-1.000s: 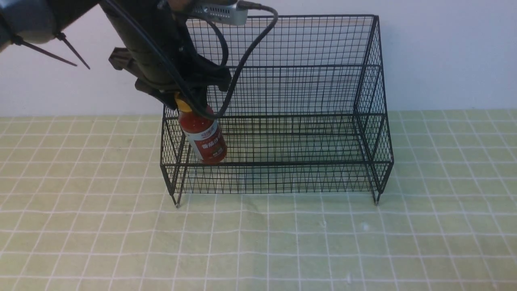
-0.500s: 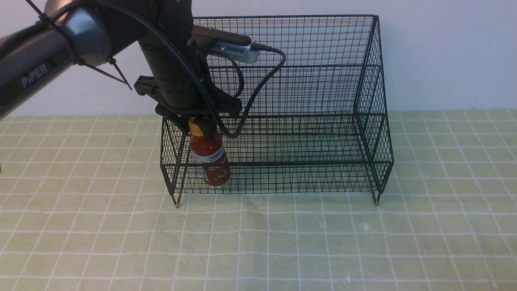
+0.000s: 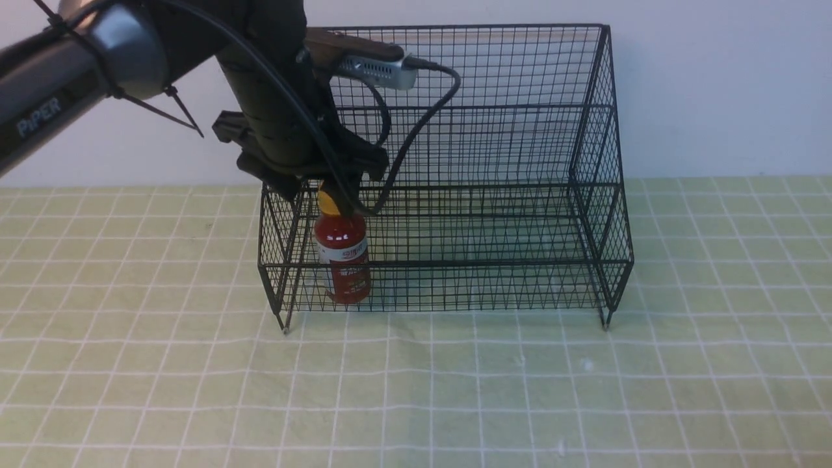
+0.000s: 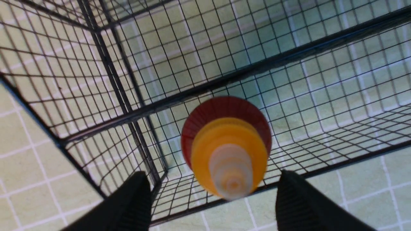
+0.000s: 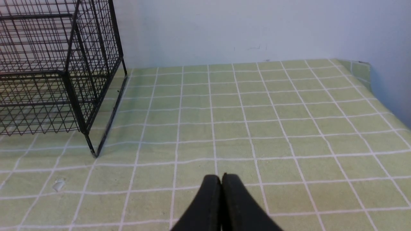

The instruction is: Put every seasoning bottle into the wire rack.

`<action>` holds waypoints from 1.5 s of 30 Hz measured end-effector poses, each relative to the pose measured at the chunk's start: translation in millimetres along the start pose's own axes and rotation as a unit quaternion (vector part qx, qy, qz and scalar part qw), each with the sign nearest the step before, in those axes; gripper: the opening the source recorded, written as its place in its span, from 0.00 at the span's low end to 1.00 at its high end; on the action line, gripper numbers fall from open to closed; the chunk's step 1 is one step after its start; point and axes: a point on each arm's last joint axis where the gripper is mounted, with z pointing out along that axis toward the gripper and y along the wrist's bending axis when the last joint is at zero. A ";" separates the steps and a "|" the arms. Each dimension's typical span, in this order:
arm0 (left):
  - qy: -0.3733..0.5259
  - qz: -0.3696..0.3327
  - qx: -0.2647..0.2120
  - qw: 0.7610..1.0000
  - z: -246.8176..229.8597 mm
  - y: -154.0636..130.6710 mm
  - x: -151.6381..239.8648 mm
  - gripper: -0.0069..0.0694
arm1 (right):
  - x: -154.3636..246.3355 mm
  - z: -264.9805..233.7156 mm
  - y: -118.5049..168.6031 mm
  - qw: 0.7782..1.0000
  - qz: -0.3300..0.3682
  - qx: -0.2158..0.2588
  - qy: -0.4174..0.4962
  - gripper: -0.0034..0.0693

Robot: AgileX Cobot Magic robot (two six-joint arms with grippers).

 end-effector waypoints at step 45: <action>-0.338 -0.008 -0.001 0.941 -176.1 39.2 376.9 0.08 | 0.0 0.0 0.0 1.000 0.000 0.000 0.000 0.03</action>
